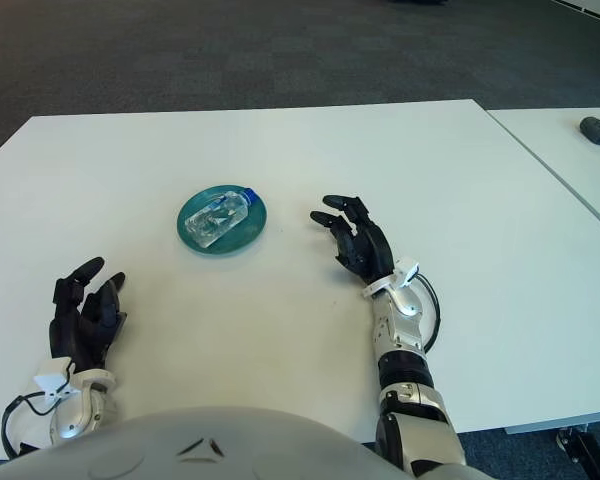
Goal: Put the bottle into the plate.
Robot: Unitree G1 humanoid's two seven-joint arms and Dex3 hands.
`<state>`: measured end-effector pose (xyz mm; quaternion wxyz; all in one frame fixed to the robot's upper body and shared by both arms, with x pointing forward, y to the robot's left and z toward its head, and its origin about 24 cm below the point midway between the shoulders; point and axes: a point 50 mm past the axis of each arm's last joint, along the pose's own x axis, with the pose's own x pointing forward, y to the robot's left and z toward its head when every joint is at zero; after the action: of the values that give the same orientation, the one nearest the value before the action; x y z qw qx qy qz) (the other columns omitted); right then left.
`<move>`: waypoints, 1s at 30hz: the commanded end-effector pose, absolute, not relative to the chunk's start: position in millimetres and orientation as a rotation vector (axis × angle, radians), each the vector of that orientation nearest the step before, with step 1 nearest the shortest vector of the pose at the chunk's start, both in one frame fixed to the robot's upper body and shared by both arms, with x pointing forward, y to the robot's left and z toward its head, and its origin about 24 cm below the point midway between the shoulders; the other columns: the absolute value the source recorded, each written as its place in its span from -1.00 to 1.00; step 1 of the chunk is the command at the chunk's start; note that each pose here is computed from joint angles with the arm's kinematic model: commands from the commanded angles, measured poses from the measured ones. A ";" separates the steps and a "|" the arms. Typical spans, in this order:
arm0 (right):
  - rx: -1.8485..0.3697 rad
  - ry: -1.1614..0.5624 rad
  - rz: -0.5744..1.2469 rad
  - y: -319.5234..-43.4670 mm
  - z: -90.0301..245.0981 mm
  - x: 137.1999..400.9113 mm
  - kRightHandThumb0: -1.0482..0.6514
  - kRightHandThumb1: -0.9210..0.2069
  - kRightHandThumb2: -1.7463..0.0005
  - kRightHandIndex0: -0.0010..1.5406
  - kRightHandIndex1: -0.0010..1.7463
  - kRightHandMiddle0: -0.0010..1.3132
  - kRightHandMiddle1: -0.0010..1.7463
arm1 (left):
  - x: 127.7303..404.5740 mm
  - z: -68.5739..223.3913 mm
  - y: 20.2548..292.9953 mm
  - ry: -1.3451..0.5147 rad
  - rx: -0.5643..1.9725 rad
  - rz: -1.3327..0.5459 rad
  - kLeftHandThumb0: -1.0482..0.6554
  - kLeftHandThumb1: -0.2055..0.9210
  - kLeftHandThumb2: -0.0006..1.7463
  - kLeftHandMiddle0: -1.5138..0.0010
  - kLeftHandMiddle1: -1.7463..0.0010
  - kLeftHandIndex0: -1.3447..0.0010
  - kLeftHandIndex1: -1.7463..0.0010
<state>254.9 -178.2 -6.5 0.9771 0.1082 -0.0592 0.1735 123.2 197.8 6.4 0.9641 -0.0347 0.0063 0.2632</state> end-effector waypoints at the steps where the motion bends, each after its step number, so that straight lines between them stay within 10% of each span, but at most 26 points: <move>1: 0.329 0.006 0.297 -168.9 -40.9 227.0 -0.56 -0.75 0.23 -0.46 -0.13 -0.85 0.23 | 125.5 8.1 196.9 0.006 -0.085 0.534 -0.51 1.00 -0.38 0.39 0.28 0.72 -0.16; 30: 0.330 0.004 0.304 -167.3 -39.4 230.9 -0.59 -0.73 0.22 -0.46 -0.11 -0.86 0.23 | 128.7 8.6 193.0 -0.003 -0.080 0.529 -0.52 1.00 -0.35 0.38 0.28 0.69 -0.15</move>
<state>254.9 -178.1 -6.8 0.9768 0.1097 -0.0591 0.1742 124.6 196.2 6.7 0.9650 -0.0343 0.0075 0.2598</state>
